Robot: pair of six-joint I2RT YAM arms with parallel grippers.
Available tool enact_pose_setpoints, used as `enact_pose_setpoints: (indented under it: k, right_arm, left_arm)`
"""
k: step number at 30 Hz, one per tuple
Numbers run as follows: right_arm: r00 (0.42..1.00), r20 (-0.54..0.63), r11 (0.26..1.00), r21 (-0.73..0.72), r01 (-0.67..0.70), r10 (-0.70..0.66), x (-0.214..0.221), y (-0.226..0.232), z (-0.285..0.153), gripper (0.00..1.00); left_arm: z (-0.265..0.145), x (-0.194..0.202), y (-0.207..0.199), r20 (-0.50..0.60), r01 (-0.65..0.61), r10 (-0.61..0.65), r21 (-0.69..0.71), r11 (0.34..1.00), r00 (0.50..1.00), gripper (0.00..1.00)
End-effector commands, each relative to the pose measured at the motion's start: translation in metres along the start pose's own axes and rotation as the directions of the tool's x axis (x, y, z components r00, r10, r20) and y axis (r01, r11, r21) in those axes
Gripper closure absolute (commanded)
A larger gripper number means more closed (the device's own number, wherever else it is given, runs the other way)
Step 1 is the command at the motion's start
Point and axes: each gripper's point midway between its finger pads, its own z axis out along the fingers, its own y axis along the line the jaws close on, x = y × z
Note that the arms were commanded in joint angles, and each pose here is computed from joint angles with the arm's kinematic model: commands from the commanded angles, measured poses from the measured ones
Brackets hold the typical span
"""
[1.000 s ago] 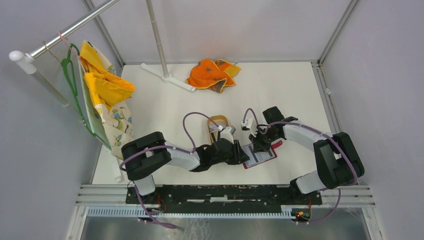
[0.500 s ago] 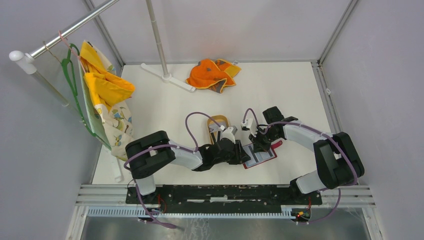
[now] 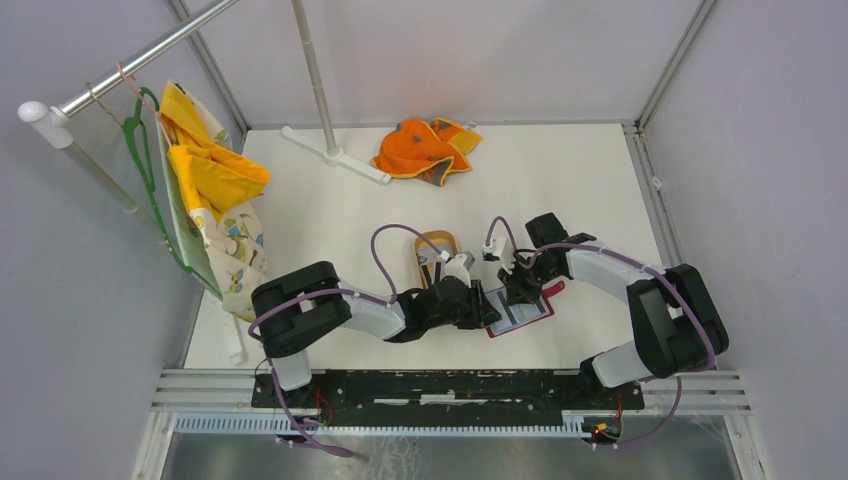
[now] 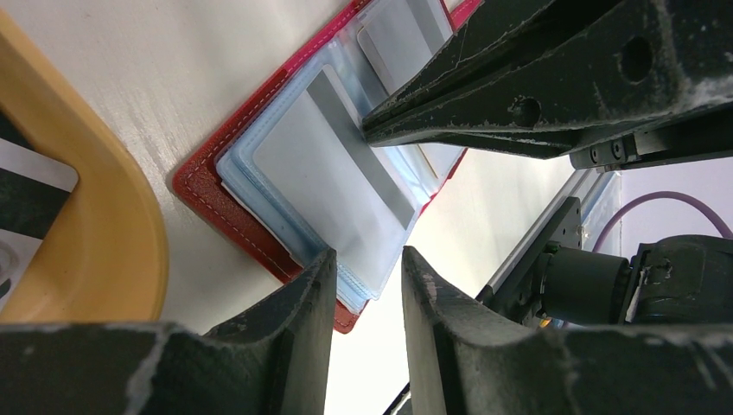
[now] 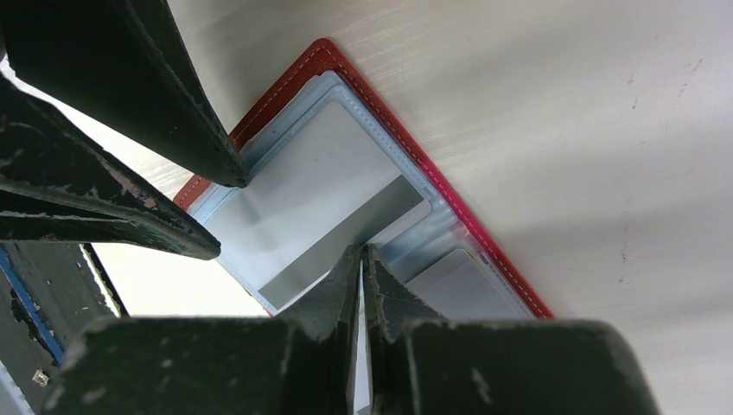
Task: Put the credit cards into the card holder
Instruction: Insert the credit card into the card holder.
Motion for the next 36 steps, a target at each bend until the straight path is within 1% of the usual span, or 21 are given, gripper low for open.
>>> enact_pose_setpoints:
  k: [1,23,36]
  right_arm:
    - [0.999,-0.037,1.000,-0.006,0.009,-0.009,0.0065,0.0009,0.0015,0.91]
    - [0.999,-0.038,1.000,-0.007,0.009,-0.010,0.0066,0.0011,0.0017,0.90]
    - [0.999,-0.037,1.000,-0.011,0.010,-0.010,0.0063,0.0016,0.0019,0.90]
  left_arm:
    - [0.0017,-0.0080,-0.0056,0.027,0.033,-0.033,0.000,0.999,0.999,0.59]
    - [0.0012,-0.0047,-0.0040,0.017,0.056,-0.056,0.000,0.998,0.998,0.55]
    - [-0.0029,-0.0017,-0.0019,0.015,0.078,-0.078,0.005,0.997,0.997,0.55]
